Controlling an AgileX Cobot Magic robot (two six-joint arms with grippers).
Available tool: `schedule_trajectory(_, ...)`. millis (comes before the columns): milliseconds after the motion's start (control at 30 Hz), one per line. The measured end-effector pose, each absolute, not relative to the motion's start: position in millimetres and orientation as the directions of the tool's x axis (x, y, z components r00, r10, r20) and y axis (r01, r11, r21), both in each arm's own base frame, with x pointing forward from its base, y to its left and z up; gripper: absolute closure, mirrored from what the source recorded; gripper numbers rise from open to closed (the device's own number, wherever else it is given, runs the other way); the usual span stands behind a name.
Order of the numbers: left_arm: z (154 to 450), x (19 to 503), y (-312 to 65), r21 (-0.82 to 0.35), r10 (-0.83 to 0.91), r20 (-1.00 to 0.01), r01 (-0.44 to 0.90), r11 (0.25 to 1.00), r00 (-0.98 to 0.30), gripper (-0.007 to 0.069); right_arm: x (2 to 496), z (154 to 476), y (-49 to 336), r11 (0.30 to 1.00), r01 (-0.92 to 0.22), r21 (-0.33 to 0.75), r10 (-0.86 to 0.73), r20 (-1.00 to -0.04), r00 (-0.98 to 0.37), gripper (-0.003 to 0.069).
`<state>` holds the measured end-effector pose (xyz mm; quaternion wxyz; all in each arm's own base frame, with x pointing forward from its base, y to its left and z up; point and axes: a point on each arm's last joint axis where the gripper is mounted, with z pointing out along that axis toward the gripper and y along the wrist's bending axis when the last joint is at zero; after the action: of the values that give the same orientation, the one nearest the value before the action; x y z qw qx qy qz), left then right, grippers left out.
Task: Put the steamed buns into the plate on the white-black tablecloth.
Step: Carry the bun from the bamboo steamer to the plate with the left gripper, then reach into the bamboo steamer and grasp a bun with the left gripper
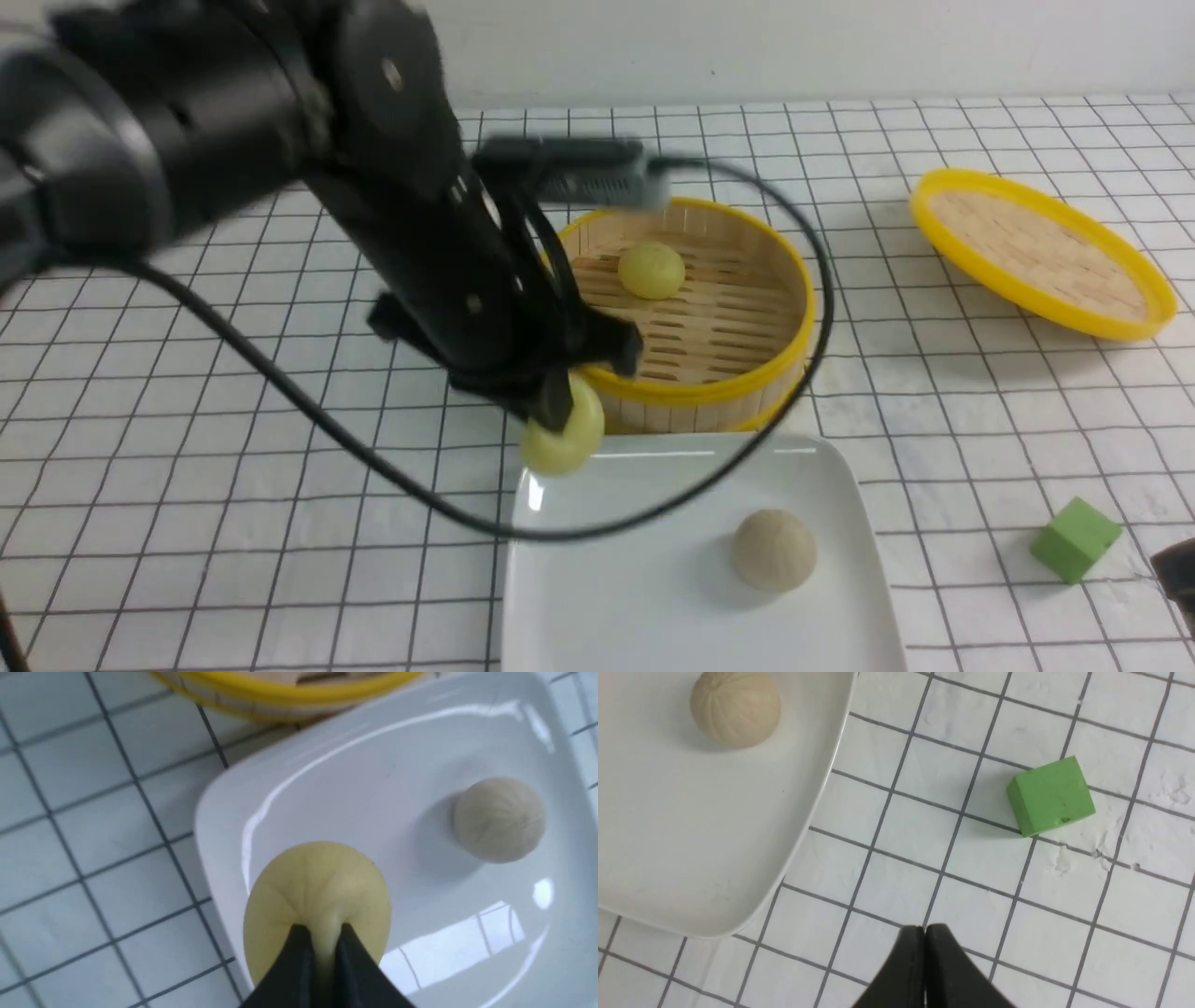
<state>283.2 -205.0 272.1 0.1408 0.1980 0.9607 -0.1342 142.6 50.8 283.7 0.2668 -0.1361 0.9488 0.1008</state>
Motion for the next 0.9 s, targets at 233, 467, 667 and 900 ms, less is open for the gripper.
schedule_trajectory(233,212,283,-235,-0.210,0.337,-0.324,0.415,0.885,-0.884,0.0382,142,284,52,0.941,-0.310,0.134,-0.195,-0.533,-0.824,0.0634)
schedule_trajectory(467,231,294,-242,-0.204,0.328,-0.348,0.413,0.888,-0.878,0.0151,142,284,52,0.941,-0.309,0.137,-0.193,-0.532,-0.824,0.0627)
schedule_trajectory(667,293,325,-256,-0.177,0.236,-0.457,0.348,0.920,-0.857,0.0331,142,284,52,0.941,-0.309,0.138,-0.193,-0.532,-0.824,0.0626)
schedule_trajectory(900,308,383,-277,-0.142,0.152,-0.538,0.267,0.953,-0.829,0.0613,142,284,52,0.941,-0.309,0.138,-0.193,-0.533,-0.824,0.0626)
